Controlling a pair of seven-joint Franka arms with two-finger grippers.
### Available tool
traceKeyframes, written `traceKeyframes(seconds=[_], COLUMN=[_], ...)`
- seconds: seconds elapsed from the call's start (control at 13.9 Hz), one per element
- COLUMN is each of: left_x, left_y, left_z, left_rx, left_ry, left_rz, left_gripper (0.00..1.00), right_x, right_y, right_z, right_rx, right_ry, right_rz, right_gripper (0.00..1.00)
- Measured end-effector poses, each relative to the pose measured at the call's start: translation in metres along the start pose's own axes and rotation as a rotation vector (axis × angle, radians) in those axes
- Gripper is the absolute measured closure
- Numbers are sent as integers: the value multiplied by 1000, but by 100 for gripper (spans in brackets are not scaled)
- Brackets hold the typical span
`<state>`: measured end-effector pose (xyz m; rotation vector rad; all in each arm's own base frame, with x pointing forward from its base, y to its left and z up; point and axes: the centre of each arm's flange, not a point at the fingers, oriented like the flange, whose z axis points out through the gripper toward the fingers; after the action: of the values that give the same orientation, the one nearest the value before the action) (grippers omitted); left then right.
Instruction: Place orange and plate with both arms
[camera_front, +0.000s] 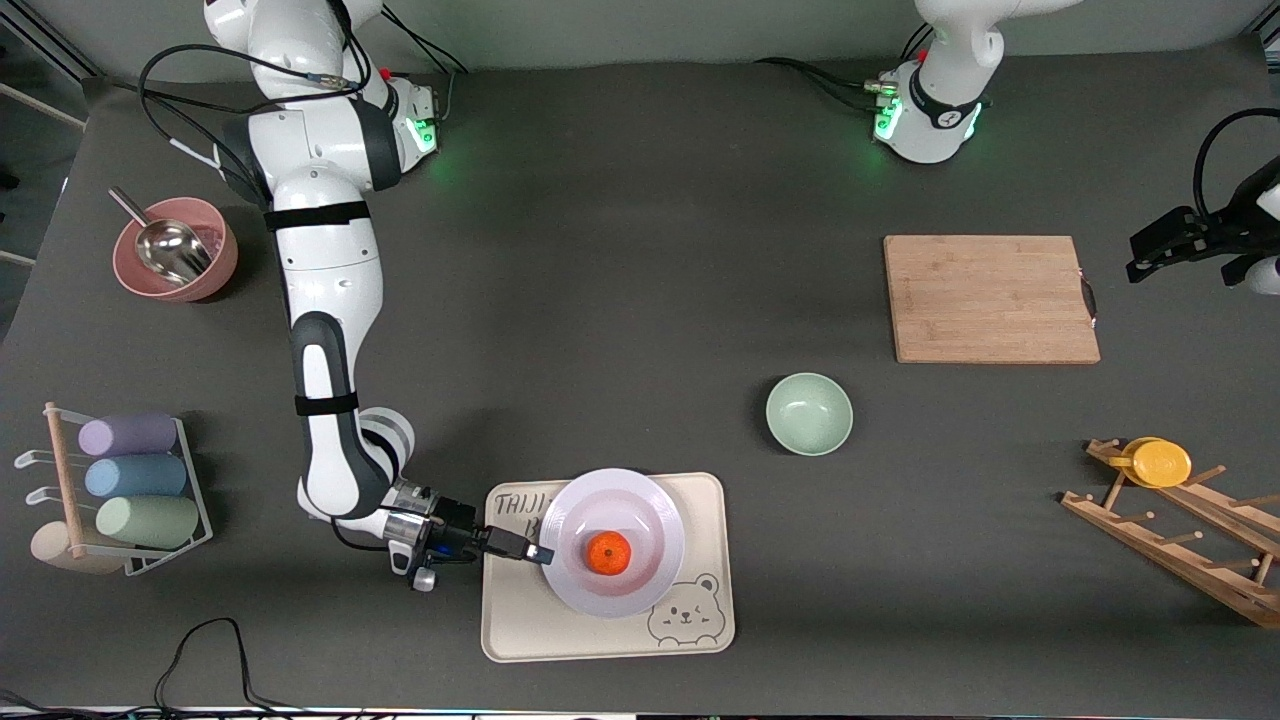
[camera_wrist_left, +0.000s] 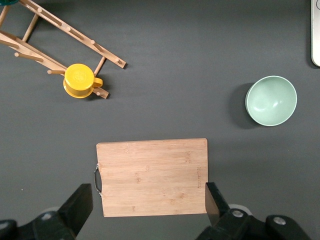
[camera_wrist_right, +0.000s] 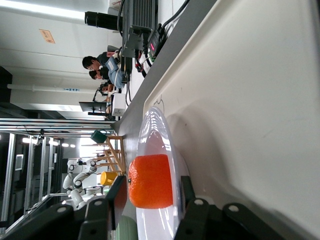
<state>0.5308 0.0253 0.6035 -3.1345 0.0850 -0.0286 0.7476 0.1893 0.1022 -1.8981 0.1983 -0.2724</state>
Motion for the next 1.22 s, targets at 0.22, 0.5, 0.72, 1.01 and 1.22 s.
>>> traceKeyframes(seconds=[0.22,0.5,0.72,1.01,1.22], left_x=[0,2,3,6,6], left_y=[-1,-2,-4,-4,-4], left_z=[1,2,3,8,8], left_rx=[0,2,14,18,18], left_ry=[-1,0,3,-2,-2], left_rz=[-2,-3,-2,-1,-19], left_gripper=[0,0,0,0,0], right_x=[12,29,48,63,57], right_y=[-12,-23,-54,-152,-235], right_z=[-15,-48,-84,-146,-210], right_rx=[-83,-219,-363,-622,-809], right_ry=[-48,-120,-200,-358,-450], right_rz=[-65,-165,-279,-417,-490], right_gripper=[43,40,40,35,35])
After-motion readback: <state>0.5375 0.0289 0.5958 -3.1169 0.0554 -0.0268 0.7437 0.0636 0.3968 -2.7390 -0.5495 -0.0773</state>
